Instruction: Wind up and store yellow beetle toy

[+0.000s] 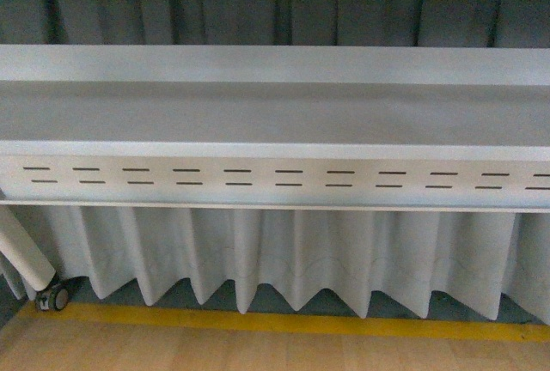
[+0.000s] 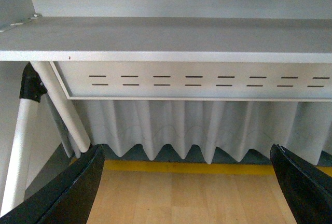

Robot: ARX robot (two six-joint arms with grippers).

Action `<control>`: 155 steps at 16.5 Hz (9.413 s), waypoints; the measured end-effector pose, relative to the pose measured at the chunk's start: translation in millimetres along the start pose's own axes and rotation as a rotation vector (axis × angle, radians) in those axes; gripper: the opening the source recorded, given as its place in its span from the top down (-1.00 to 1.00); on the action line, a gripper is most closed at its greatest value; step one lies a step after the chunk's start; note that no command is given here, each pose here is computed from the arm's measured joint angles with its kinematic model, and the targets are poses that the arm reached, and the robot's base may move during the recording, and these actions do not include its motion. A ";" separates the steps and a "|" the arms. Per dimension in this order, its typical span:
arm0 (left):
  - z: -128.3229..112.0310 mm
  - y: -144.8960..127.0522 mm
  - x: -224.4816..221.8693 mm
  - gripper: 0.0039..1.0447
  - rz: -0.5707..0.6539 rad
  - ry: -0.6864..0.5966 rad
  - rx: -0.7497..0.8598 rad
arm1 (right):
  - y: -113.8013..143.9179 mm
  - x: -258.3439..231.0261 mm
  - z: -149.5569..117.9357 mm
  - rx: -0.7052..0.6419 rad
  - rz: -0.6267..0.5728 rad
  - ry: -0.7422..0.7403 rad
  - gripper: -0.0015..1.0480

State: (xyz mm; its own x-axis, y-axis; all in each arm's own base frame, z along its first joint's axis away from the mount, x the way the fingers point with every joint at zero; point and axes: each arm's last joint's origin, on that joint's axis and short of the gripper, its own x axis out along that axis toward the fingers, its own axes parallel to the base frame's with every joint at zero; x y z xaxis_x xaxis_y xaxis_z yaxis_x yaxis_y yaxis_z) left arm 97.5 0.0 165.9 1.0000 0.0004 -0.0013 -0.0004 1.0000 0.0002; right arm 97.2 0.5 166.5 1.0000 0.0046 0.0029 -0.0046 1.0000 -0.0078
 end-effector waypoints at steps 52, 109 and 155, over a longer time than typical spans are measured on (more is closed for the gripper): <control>0.0 0.0 0.0 -0.88 0.000 0.000 0.000 | 0.0 0.0 0.0 0.000 0.000 0.000 -0.87; 0.3 0.0 0.0 -0.88 0.000 -0.003 0.000 | 0.0 0.0 0.1 0.000 0.000 -0.002 -0.87; 0.1 0.0 0.0 -0.88 0.000 -0.002 0.000 | 0.0 331.3 -58.0 -0.487 1.185 0.395 -0.87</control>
State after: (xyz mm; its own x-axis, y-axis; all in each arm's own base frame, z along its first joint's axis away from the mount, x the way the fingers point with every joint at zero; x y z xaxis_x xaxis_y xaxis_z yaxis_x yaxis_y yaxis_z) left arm 97.5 0.0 166.0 1.0000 0.0008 0.0002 -0.0008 1.0000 0.0002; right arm 428.7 1.6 109.5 0.3275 0.7753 -0.5400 -0.9442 0.2893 -0.1572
